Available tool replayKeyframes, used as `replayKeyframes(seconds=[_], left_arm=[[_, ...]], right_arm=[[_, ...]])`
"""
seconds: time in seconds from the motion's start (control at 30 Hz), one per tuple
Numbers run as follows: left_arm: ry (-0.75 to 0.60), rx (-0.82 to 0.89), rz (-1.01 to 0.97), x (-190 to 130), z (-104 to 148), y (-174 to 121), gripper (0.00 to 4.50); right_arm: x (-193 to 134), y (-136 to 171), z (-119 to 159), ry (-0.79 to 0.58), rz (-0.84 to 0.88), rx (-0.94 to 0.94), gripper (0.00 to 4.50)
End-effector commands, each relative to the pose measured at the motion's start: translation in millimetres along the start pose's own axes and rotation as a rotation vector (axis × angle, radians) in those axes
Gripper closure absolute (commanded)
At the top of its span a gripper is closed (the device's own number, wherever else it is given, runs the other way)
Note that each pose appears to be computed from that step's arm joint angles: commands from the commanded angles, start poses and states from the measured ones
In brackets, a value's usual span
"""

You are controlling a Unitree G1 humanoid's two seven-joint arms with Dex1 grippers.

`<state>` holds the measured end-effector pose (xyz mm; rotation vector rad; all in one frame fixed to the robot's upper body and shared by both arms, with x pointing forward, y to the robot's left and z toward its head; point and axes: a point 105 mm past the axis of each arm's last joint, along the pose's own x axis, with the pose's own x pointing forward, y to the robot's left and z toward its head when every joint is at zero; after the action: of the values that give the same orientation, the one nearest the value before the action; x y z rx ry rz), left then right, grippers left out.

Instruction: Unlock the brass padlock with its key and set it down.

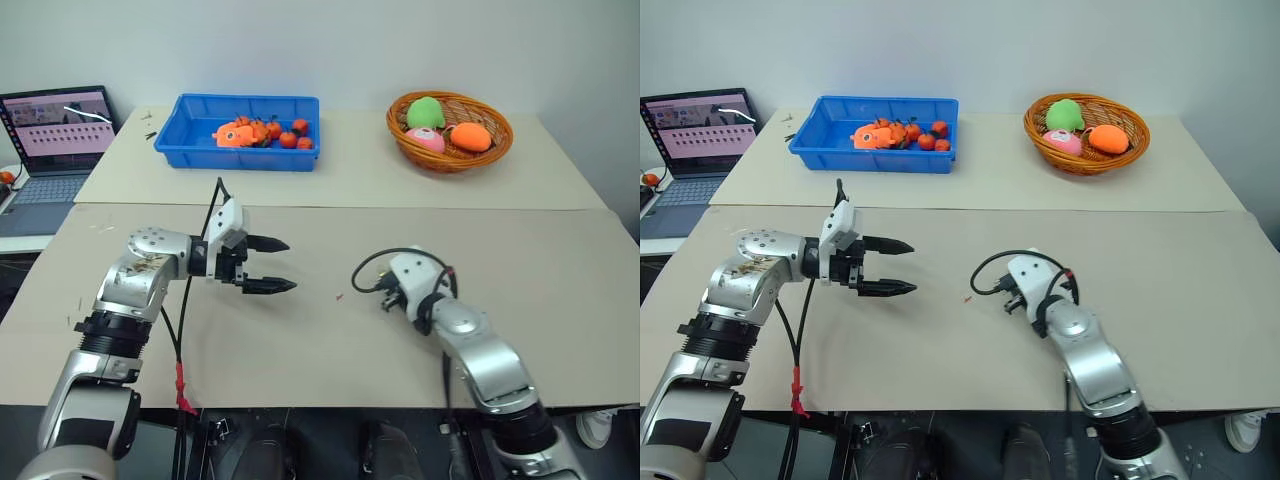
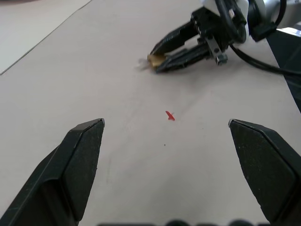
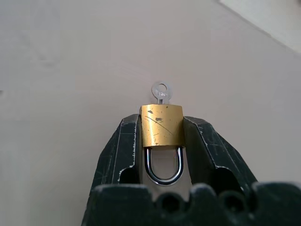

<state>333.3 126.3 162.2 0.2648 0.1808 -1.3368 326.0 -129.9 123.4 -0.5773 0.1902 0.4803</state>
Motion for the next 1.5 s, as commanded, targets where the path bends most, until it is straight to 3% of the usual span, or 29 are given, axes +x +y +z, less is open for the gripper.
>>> replayKeyframes(seconds=[0.03,0.13,0.23,0.43,0.6,0.77,1.0,1.17,1.3,1.4,1.5], left_arm=[[-0.047,0.031,0.019,0.0,10.6,1.2,0.00],[-0.059,0.023,0.022,4.5,8.7,1.4,0.00],[-0.072,0.011,0.023,7.7,7.5,-0.1,0.00],[-0.110,-0.031,0.048,13.2,8.0,-0.5,0.00],[-0.156,-0.130,0.060,18.4,12.0,-1.9,0.00],[-0.210,-0.296,0.063,31.7,15.1,-1.4,0.00],[-0.199,-0.300,0.033,46.1,11.7,-4.1,0.00],[-0.191,-0.294,-0.006,49.7,17.0,-4.3,0.00],[-0.210,-0.393,-0.077,52.3,30.0,-4.6,0.00],[-0.242,-0.474,-0.114,50.4,42.2,-1.2,0.63],[-0.262,-0.540,-0.166,46.3,51.6,-3.1,0.63]], right_arm=[[-17.3,15.0,42.5,-0.205,0.165,-0.255,3.59],[-26.8,33.2,49.6,-0.258,0.323,-0.502,3.59],[-27.4,38.7,48.2,-0.274,0.372,-0.709,3.59],[1.0,-6.3,45.0,-0.221,0.153,-0.989,3.59],[7.7,-26.9,45.8,-0.205,0.081,-1.000,3.59],[0.7,-15.9,63.7,-0.296,0.091,-0.959,3.59],[-12.3,1.3,84.0,-0.414,0.130,-0.943,3.59],[-20.9,14.3,83.0,-0.450,0.185,-0.982,3.59],[-20.9,17.7,78.7,-0.450,0.190,-0.995,3.59],[-20.9,16.5,79.7,-0.450,0.181,-0.983,3.59],[-20.3,14.3,78.6,-0.443,0.170,-0.980,3.59]])
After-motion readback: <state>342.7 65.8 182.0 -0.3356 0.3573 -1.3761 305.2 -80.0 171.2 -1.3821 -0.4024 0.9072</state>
